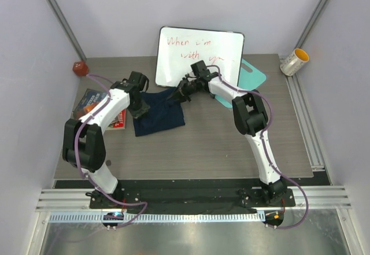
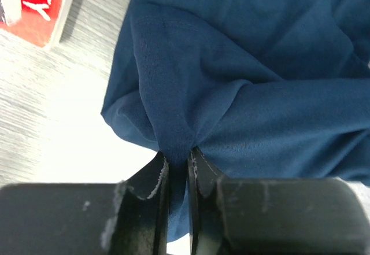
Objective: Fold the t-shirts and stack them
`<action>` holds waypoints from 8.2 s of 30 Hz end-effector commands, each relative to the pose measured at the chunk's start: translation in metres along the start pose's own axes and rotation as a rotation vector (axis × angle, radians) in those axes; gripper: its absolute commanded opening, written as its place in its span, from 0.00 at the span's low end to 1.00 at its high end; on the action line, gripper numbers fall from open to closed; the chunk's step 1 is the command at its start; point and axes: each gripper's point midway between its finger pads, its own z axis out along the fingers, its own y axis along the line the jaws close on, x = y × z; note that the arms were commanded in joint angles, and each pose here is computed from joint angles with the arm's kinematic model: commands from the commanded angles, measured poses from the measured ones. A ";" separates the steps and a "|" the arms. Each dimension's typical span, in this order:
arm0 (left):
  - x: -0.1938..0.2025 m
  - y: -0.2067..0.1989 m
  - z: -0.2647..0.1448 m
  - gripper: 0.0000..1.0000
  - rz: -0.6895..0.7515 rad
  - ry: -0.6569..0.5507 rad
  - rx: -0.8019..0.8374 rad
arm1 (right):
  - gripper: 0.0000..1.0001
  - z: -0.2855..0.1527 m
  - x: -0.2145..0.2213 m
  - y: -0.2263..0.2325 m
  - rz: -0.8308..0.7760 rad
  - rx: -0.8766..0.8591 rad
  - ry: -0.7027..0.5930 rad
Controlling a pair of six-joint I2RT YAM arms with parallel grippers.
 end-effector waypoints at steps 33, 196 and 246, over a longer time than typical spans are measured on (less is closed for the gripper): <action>-0.085 0.014 0.011 0.43 -0.066 -0.042 -0.099 | 0.29 -0.026 -0.039 0.059 0.089 -0.323 -0.074; 0.178 -0.002 0.031 0.03 0.588 0.149 -0.096 | 0.36 -0.103 0.123 -0.092 -0.619 0.767 -0.249; 0.097 0.037 0.071 0.00 0.493 0.006 -0.161 | 0.18 -0.099 0.029 -0.174 -0.673 1.007 -0.423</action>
